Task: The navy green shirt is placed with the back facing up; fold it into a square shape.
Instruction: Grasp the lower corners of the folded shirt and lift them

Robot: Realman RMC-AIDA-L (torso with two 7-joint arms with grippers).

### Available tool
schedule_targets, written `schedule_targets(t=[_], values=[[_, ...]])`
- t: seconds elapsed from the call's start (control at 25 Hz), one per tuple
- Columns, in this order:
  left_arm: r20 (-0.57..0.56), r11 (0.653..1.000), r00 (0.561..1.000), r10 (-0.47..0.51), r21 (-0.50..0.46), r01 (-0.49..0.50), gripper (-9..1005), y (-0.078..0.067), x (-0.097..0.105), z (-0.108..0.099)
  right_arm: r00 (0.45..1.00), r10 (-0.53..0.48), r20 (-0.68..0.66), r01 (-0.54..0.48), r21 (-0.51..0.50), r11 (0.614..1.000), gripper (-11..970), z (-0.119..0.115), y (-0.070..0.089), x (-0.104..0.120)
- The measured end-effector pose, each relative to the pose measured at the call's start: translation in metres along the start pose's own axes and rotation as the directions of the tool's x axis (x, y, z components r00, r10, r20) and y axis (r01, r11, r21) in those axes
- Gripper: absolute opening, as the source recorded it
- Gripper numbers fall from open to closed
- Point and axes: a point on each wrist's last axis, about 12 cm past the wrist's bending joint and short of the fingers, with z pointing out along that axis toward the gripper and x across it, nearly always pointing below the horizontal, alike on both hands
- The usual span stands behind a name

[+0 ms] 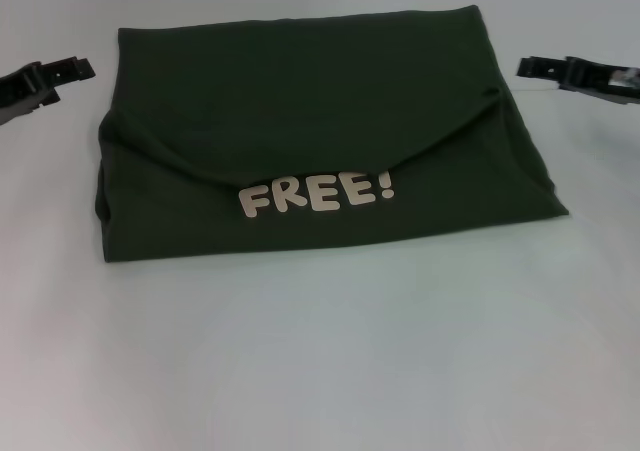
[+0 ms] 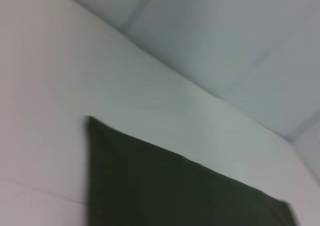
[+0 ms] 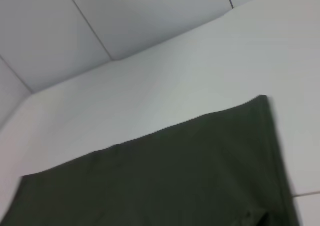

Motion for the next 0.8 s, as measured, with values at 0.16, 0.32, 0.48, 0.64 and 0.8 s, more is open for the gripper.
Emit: schedule_targets(t=[0.16, 0.32, 0.48, 0.64, 0.8], values=[[-0.097, 0.987, 0.992, 0.084, 0.142, -0.07, 811, -0.002, 0.007, -0.024, 1.0, 0.011, -0.009, -0.012, -0.076, 0.997, 781, -0.019, -0.007, 0.0], [-0.24, 0.988, 0.968, 0.071, 0.153, -0.035, 889, 0.002, 0.026, -0.033, 0.998, 0.023, -0.054, -0.031, -0.142, 0.989, 825, -0.041, -0.017, 0.004], [-0.31, 0.991, 0.95, 0.043, 0.131, -0.002, 908, 0.003, 0.039, -0.033, 0.993, 0.013, -0.119, -0.033, -0.167, 0.985, 825, -0.054, -0.024, 0.01], [-0.329, 0.995, 0.944, 0.037, 0.097, -0.005, 906, 0.005, 0.051, -0.027, 0.988, 0.0, -0.157, -0.025, -0.154, 0.988, 824, -0.061, -0.031, 0.014], [-0.347, 0.997, 0.935, 0.075, 0.055, -0.059, 904, 0.006, 0.066, -0.016, 0.986, -0.004, -0.166, -0.02, -0.143, 0.989, 824, -0.065, -0.035, 0.014]])
